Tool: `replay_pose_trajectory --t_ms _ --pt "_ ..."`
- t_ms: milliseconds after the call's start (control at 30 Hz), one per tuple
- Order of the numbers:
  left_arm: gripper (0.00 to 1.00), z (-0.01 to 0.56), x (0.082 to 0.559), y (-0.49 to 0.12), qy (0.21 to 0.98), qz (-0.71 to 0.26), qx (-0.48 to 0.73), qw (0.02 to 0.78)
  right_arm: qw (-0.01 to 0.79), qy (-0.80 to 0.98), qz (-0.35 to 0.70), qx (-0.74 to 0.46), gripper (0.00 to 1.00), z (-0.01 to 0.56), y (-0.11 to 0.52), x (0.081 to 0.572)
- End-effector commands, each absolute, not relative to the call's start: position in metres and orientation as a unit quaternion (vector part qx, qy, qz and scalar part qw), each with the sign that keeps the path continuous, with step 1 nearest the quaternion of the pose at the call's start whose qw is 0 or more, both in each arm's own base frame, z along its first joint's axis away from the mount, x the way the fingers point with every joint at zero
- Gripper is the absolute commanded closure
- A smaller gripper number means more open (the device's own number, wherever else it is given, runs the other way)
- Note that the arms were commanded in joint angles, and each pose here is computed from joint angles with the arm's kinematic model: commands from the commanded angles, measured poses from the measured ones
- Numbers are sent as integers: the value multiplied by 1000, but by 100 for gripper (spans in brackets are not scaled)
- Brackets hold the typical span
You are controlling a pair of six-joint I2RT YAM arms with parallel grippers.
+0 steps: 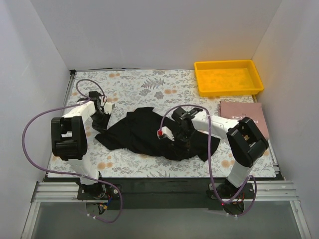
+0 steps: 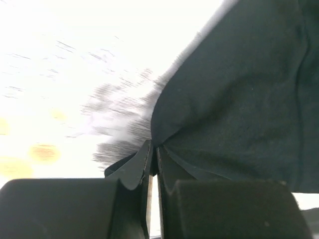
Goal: Fold and stack the t-shirts
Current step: Flatten the tshirt out
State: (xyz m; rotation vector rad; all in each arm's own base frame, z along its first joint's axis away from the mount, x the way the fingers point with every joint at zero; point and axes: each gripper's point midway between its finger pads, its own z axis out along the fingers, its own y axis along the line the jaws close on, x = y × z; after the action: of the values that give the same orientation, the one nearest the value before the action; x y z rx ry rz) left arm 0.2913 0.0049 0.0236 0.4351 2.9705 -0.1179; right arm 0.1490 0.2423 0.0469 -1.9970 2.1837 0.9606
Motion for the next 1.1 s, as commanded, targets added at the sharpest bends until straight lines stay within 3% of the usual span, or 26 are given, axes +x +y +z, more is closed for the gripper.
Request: replay_pose_trajectory --t_ms 0,67,167,267,400,600,1067 --pt "100 57 343 20 978 -23 145 148 17 652 407 -639 46 109 260 126" --pt "95 64 346 13 977 -47 146 149 33 667 397 -629 44 117 257 142" --pt "71 76 351 10 974 -59 146 163 75 722 379 -574 41 126 242 194" --pt "61 75 346 13 975 -58 143 158 95 781 337 -517 43 120 211 242" --pt "57 69 345 23 978 -53 132 153 101 824 282 -482 46 110 175 269" --pt "57 52 338 44 984 -38 116 129 65 858 205 -467 49 79 128 264" --pt "50 29 323 51 987 -31 123 101 24 882 94 -461 45 20 77 250"
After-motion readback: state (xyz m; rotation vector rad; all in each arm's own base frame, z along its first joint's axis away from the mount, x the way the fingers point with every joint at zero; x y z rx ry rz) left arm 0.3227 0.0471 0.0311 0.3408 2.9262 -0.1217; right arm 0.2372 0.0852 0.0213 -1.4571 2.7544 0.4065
